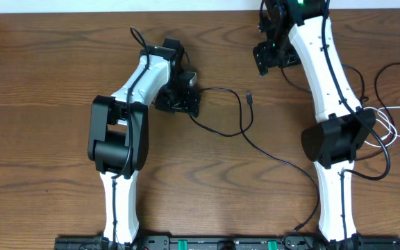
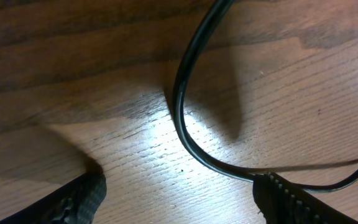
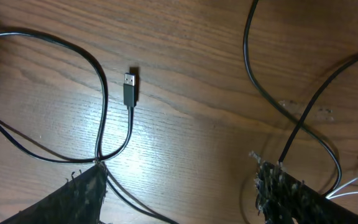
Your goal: Untangle cables
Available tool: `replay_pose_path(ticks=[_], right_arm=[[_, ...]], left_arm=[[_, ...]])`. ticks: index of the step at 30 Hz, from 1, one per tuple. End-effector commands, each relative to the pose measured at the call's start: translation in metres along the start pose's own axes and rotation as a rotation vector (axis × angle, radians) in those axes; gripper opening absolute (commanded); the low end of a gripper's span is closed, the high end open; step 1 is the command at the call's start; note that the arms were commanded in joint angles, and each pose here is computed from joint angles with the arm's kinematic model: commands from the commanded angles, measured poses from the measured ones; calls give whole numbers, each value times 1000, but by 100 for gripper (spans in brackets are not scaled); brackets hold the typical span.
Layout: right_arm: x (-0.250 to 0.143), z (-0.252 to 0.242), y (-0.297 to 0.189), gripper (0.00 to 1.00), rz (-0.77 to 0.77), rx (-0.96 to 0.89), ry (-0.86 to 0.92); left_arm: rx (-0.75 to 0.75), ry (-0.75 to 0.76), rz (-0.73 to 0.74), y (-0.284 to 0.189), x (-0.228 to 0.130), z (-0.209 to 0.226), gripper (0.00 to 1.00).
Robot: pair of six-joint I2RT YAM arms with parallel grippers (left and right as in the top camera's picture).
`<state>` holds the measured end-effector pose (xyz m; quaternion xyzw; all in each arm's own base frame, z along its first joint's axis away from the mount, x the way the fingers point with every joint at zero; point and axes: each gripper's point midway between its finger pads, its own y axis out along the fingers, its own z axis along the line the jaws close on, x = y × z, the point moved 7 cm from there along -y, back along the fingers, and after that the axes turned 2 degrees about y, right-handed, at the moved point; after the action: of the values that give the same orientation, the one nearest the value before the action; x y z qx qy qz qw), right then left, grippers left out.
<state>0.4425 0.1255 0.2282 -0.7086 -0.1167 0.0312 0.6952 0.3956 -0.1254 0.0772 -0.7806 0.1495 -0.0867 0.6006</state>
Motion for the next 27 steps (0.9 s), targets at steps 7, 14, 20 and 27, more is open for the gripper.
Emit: replay_pose_path(ticks=[7, 14, 20, 27], right_arm=[[-3, 2, -10, 74, -18, 3, 1], [-4, 1, -15, 74, -24, 4, 2], [-7, 0, -32, 74, -63, 7, 4], [-13, -8, -56, 75, -114, 8, 20]], left_arm=[[-15, 38, 20, 9, 1, -14, 69], [-12, 69, 29, 13, 1, -27, 57], [-9, 89, 40, 17, 0, -35, 45], [-8, 77, 49, 20, 0, -35, 38]])
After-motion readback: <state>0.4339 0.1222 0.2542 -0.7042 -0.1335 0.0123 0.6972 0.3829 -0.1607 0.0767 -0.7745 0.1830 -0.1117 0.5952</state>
